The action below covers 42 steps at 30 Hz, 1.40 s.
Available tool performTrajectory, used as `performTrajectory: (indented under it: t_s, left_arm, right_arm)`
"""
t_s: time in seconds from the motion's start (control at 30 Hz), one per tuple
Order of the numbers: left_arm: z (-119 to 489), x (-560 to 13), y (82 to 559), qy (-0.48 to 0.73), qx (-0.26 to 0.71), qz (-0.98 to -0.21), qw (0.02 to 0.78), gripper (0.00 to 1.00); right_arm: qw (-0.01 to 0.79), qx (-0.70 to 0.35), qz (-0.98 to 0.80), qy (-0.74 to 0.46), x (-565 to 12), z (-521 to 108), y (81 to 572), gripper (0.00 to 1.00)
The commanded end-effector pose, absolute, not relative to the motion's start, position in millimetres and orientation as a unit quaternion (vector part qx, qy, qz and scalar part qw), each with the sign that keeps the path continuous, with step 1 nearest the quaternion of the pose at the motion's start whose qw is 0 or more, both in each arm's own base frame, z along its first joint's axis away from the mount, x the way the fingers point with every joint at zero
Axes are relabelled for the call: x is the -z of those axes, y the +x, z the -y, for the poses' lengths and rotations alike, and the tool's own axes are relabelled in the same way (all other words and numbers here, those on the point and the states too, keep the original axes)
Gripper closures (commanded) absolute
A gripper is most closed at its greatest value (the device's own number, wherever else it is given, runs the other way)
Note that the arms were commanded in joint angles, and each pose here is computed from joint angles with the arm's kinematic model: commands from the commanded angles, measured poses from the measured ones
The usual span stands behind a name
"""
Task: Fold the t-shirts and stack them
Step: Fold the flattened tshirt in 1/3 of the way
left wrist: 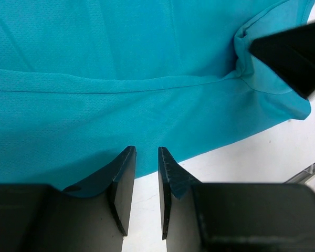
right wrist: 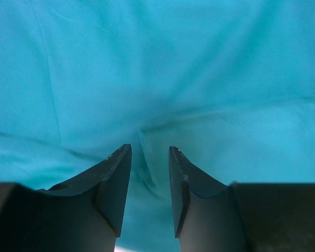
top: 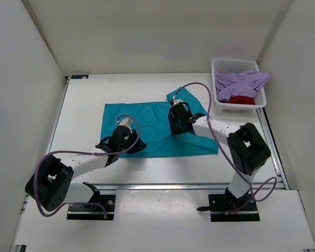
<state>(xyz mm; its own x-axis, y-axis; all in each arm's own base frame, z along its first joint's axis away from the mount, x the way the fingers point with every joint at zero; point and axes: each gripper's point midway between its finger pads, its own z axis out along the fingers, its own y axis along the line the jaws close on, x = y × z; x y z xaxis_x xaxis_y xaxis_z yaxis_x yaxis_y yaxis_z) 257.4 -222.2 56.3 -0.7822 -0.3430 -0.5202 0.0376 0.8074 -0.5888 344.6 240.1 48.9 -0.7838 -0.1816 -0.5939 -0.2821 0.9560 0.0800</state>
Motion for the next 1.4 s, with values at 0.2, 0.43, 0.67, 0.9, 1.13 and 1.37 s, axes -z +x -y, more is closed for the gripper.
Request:
performTrajectory:
  t_s: [0.2,0.43,0.67,0.9,1.13,1.37]
  left_arm:
    - [249,-54,267,-0.028,0.272,-0.915,0.298,0.65]
    - [213,-14,248,-0.065,0.250,-0.933,0.252,0.67]
    - [173,12,181,-0.055,0.195,-0.953,0.227,0.66]
    - [201,-57,222,-0.044,0.252,-0.924,0.285,0.61]
    - [177,-124,336,-0.117,0.285,-0.882,0.357,0.60]
    - [138,-106,391,-0.164,0.249,-0.886,0.356,0.60]
  right_arm:
    - [0.349,-0.135,-0.927,-0.031,-58,-185,299,0.79]
    - [0.273,-0.097,-0.957,-0.023,-9,-159,268,1.00]
    - [0.225,-0.103,-0.969,-0.021,7,-150,205,1.00]
    - [0.313,-0.158,-0.936,-0.029,-82,-182,271,0.77]
    - [0.390,-0.168,-0.905,-0.037,-131,-197,391,0.93]
    - [0.383,-0.156,-0.910,-0.004,-99,-174,519,0.89]
